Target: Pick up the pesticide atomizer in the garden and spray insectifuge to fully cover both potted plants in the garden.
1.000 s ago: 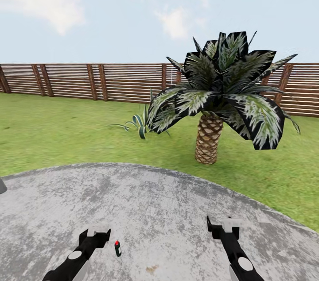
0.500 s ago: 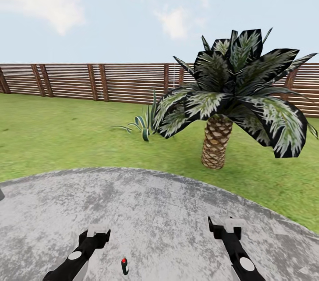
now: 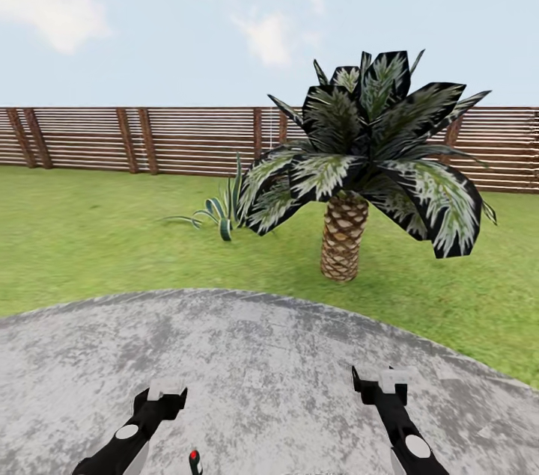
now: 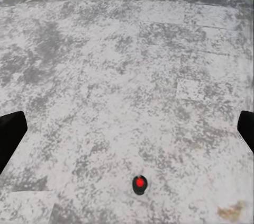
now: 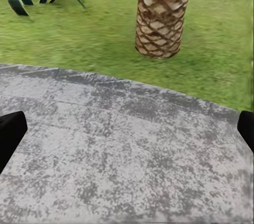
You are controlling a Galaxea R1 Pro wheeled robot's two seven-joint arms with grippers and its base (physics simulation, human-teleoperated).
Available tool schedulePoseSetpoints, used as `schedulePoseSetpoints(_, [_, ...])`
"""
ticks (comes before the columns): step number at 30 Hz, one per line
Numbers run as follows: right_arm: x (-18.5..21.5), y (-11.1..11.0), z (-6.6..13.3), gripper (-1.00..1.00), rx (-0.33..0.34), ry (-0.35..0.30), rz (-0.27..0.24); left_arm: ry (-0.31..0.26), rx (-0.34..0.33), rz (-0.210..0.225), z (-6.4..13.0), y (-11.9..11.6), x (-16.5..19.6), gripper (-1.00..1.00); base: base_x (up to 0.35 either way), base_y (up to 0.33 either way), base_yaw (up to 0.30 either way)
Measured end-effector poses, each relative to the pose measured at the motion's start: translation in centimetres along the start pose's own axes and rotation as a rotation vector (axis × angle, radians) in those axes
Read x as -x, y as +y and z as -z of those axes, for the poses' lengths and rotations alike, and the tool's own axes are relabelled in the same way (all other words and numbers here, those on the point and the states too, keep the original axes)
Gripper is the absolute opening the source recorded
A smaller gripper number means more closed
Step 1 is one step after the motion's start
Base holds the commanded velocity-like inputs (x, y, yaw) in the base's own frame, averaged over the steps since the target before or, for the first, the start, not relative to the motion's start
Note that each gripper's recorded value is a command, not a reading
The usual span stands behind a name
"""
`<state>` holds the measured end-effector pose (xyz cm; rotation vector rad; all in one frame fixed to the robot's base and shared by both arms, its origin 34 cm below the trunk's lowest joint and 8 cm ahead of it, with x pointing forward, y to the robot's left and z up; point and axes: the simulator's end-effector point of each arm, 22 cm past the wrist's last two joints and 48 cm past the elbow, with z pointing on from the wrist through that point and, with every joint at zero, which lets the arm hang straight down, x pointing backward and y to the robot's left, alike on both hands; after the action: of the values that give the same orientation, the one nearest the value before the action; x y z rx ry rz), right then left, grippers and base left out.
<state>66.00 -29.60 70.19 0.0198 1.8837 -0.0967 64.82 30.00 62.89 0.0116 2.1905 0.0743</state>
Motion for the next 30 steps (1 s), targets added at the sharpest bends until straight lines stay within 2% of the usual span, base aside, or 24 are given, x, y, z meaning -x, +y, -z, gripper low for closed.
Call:
schedulePoseSetpoints(7, [-1.3, 0.3, -0.3, 1.0, 0.003, 0.002, -0.002, 0.003, 0.001, 0.005, -0.7, 0.0, -1.2, 1.0, 0.0, 0.0, -0.155])
schedulePoseSetpoints(30, [-7.0, 0.6, -1.4, 1.0, -0.002, 0.032, -0.007, 0.036, 0.002, 0.007, -3.2, -0.3, -6.5, 1.0, 0.0, 0.0, -0.003])
